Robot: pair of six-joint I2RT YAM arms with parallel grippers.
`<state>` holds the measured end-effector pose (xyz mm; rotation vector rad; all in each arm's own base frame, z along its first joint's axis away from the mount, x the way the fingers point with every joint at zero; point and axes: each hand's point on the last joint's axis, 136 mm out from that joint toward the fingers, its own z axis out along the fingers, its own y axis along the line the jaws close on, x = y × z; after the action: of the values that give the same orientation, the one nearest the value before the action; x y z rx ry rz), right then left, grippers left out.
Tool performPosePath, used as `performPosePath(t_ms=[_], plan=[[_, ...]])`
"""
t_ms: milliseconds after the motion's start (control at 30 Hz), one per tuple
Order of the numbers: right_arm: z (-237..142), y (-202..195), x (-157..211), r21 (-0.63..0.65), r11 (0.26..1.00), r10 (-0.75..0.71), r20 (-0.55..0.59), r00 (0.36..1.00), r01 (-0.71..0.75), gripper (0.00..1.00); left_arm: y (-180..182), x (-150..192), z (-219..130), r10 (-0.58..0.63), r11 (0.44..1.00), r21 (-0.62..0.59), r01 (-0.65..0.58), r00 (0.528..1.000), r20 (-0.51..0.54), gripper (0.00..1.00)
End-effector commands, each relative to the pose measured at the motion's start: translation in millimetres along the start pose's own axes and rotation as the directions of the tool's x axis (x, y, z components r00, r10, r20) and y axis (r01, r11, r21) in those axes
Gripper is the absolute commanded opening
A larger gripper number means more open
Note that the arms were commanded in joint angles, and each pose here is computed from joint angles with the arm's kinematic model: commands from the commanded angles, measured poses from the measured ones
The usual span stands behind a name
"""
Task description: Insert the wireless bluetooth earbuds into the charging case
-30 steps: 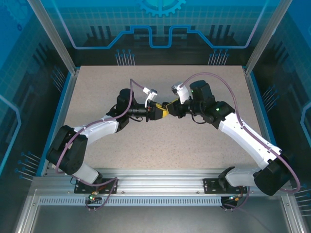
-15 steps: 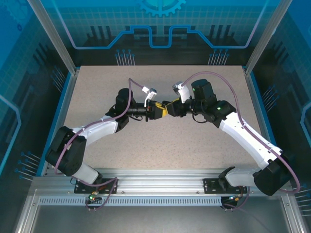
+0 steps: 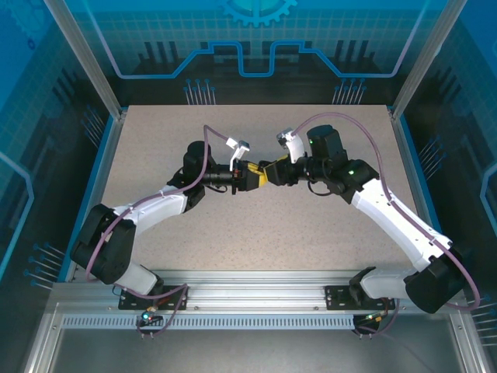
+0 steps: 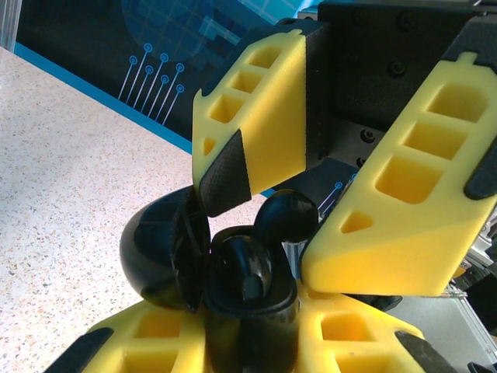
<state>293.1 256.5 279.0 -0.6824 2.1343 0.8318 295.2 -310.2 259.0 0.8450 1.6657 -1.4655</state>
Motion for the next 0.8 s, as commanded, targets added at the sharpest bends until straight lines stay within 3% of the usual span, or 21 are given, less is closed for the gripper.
performPosePath(t_ms=[0,767], plan=[[-11.1,-2.1,-10.1,0.016,1.000,0.012,0.025,1.000,-0.012,0.46,-22.6,-16.1,-1.2,0.101,0.993,0.056,-0.102,0.995,0.022,0.00],[-19.2,-4.7,-14.8,0.011,0.999,0.036,0.048,0.998,-0.037,0.51,-24.6,-16.0,-2.5,0.114,0.992,0.055,-0.115,0.993,0.017,0.00]])
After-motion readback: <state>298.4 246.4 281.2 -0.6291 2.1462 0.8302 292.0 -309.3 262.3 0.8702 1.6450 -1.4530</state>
